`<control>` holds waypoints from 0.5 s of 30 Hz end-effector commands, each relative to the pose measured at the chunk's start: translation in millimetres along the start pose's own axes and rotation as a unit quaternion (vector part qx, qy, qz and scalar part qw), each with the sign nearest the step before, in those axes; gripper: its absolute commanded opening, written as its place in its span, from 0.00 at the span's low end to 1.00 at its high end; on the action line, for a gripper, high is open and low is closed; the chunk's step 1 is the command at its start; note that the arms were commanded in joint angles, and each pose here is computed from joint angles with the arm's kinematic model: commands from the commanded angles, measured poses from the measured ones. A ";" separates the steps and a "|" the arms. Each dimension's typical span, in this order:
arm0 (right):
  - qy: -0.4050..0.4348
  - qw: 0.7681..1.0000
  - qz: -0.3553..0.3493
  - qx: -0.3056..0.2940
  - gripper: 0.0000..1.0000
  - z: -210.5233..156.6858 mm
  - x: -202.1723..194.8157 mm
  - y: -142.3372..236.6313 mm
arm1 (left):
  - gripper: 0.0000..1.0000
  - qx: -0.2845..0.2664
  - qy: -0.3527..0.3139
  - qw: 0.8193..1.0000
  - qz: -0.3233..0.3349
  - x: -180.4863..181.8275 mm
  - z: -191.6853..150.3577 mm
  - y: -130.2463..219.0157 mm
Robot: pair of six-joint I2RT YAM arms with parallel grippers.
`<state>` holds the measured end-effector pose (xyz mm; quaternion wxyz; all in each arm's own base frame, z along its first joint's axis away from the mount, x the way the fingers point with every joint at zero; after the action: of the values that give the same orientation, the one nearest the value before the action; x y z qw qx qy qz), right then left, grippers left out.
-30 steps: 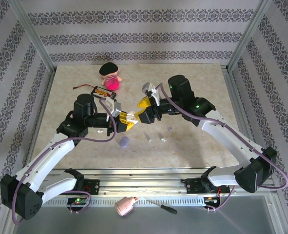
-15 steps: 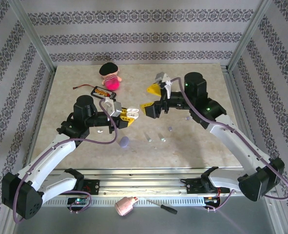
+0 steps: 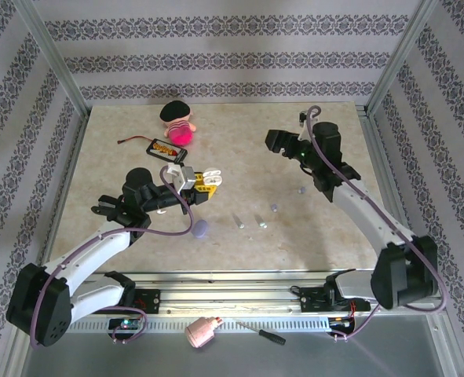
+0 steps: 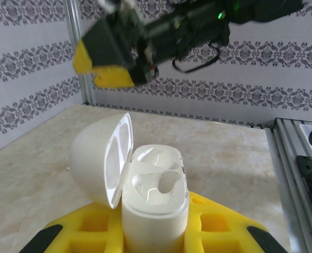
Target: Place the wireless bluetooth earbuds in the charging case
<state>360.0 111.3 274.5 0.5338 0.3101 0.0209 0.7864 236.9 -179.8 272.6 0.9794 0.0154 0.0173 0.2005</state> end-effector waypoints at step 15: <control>-0.092 0.952 -0.274 0.101 0.47 -38.4 -118.9 -128.2 | 0.00 -0.042 -0.034 0.998 0.027 14.9 2.4 -15.1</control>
<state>464.5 83.2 145.5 0.6676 0.4236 0.1184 0.6007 258.4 -183.7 259.4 0.9723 0.0107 0.0061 0.2333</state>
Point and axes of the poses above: each hand's point on the last joint's axis, 136 mm out from that joint toward the fingers, its own y axis back along the fingers, its own x axis along the line the jaws close on, z = x × y, the point moved 7 cm from there along y, back along the fingers, and after that the axes turned 5 degrees about y, right-handed, at the moved point
